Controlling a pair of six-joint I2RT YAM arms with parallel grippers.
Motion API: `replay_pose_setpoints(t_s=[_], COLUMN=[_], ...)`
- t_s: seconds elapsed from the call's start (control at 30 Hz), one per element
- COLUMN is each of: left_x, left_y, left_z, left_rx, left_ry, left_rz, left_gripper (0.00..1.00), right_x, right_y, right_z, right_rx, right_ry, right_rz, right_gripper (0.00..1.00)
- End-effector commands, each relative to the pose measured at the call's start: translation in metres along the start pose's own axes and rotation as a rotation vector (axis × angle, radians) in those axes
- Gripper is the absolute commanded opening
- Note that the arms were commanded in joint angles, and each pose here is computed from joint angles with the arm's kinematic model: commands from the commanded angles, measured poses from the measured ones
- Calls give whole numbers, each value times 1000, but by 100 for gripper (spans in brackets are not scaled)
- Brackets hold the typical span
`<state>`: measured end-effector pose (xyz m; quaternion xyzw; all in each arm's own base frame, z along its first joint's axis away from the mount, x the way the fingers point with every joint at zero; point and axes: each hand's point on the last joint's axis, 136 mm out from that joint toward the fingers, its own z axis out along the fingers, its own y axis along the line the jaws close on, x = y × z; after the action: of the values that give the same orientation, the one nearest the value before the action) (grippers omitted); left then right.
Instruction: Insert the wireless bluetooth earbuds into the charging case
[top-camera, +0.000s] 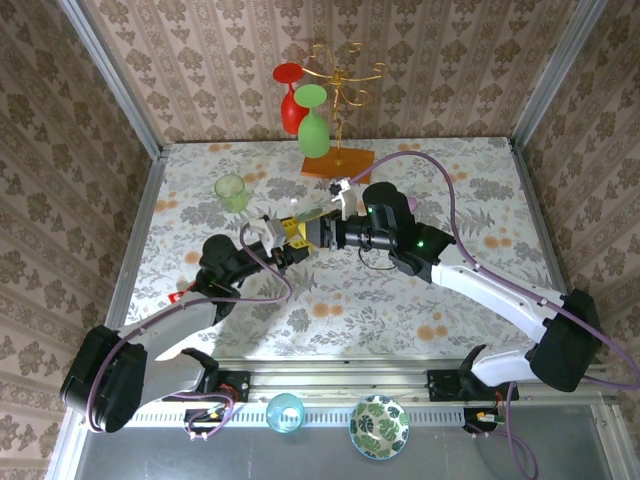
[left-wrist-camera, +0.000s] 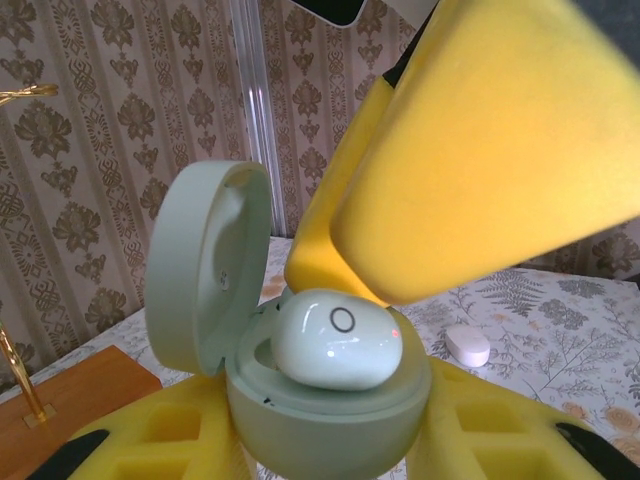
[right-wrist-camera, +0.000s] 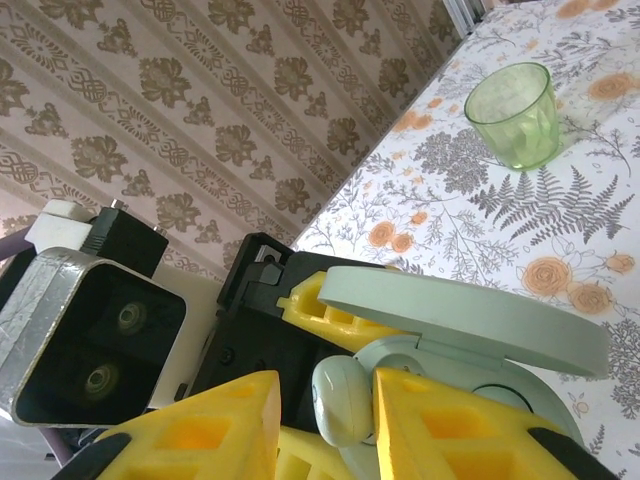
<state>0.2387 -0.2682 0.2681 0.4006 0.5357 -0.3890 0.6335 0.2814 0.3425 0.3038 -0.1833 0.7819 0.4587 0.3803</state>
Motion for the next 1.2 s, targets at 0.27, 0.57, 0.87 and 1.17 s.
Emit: replay_pose_setpoints(t_s=[0.27, 0.57, 0.87, 1.17], left_x=[-17, -10, -4, -9], left_y=[-5, -5, -19, -18], left_z=[1, 0, -3, -6], left_rx=[23, 25, 77, 58], left_ry=[-54, -28, -13, -18], left_rz=[66, 79, 91, 99], left_gripper=[21, 21, 21, 21], right_x=[-18, -31, -35, -14], right_y=[7, 6, -31, -58], right_z=[-22, -43, -24, -7], right_rx=[33, 81, 269, 347], right_ry=[-70, -149, -41, 79], right_rz=[-53, -90, -64, -37], right_gripper=[38, 50, 53, 57])
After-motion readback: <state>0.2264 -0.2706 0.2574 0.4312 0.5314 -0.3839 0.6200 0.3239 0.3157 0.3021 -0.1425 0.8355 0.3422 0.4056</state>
